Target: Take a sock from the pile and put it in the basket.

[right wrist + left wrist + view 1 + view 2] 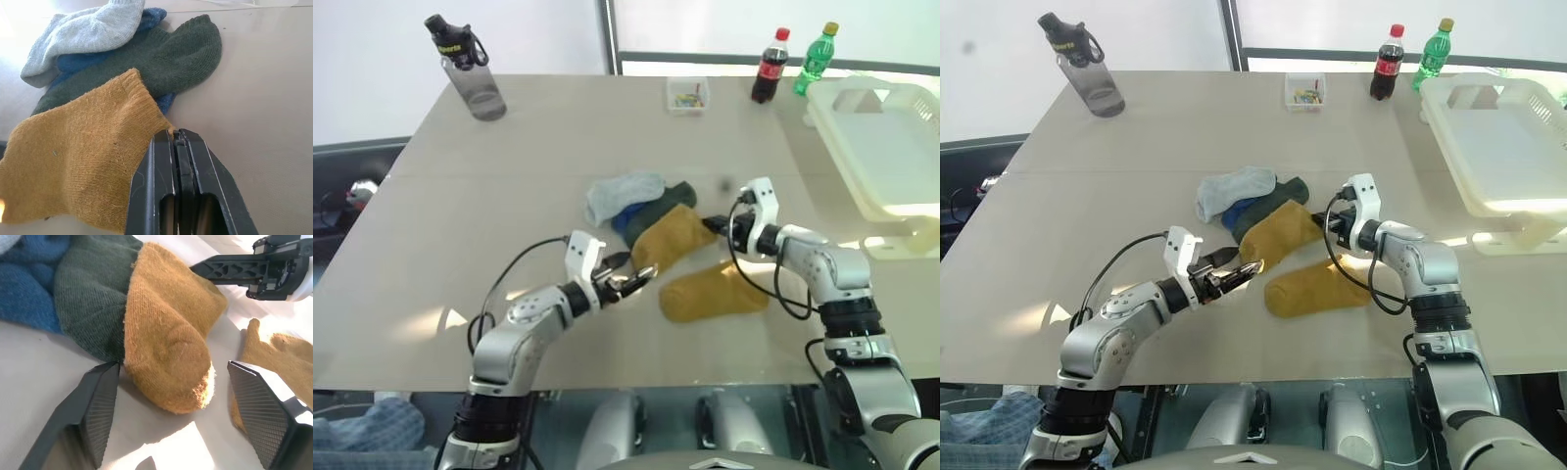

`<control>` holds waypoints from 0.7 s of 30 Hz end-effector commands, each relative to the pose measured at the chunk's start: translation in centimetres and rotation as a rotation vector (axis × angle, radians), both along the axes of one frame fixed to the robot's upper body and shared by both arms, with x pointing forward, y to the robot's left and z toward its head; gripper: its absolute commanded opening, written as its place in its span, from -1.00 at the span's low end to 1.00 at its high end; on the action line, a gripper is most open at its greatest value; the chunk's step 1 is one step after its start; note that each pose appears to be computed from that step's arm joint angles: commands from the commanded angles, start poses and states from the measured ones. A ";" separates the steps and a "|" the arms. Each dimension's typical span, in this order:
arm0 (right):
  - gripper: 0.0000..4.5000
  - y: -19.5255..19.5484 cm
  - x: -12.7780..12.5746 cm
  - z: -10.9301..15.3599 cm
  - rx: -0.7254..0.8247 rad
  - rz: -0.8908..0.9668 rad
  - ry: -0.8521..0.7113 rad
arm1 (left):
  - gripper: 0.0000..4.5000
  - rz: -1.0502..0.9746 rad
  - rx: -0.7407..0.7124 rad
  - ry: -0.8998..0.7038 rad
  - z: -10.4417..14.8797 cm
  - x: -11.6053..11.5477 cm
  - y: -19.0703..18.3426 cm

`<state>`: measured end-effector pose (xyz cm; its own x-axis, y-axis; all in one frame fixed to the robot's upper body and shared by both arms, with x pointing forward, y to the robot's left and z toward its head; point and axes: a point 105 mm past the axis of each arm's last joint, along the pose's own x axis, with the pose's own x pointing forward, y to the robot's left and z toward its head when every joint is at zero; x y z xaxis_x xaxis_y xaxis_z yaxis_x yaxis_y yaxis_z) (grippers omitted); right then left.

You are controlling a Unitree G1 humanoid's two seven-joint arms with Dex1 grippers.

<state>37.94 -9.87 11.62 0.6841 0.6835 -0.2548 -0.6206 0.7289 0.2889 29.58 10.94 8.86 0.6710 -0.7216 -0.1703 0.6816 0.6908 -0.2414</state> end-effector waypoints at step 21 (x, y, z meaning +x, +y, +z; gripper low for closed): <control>-1.00 -1.2 -2.6 4.5 -0.004 0.044 -0.091 | -0.96 -0.069 -0.182 0.042 1.6 -1.5 -0.5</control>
